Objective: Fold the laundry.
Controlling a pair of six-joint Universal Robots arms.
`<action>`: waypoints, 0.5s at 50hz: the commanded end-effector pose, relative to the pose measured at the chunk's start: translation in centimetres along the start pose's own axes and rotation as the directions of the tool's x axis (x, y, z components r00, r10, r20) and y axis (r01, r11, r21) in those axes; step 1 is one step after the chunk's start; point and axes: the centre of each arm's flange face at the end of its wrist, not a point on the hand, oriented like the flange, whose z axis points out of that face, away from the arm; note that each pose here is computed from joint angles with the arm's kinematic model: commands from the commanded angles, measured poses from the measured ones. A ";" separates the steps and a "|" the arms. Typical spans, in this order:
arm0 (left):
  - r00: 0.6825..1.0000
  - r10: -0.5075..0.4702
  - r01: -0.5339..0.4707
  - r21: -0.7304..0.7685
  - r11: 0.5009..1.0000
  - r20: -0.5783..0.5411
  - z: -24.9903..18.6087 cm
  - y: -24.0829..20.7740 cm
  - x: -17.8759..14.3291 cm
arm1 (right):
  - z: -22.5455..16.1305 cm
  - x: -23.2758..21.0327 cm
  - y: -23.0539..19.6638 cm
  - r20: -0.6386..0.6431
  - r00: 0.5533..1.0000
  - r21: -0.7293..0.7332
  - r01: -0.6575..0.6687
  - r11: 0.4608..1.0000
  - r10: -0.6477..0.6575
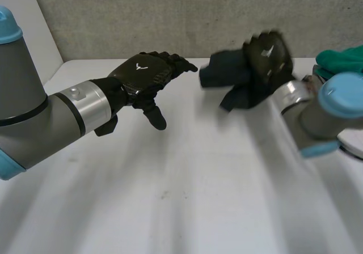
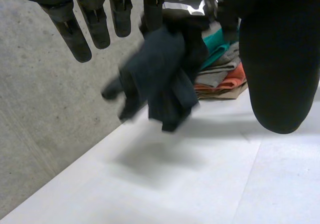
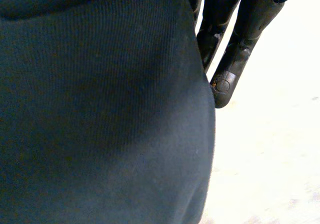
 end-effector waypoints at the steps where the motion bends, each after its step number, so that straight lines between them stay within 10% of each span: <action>1: 1.000 -0.001 0.001 0.005 1.000 -0.002 -0.1 -0.2 0.2 | 4.1 11.0 -1.6 -0.109 0.991 0.223 -0.052 0.973 0.078; 12: 1.000 0.003 -0.003 0.022 1.000 -0.005 -0.5 -0.9 0.5 | 3.4 24.5 3.3 -0.196 0.965 0.382 -0.086 0.920 0.172; 25: 1.000 -0.009 0.009 0.006 1.000 -0.013 -0.5 -0.3 0.8 | -3.7 27.3 18.6 -0.173 0.945 0.175 -0.246 0.953 0.276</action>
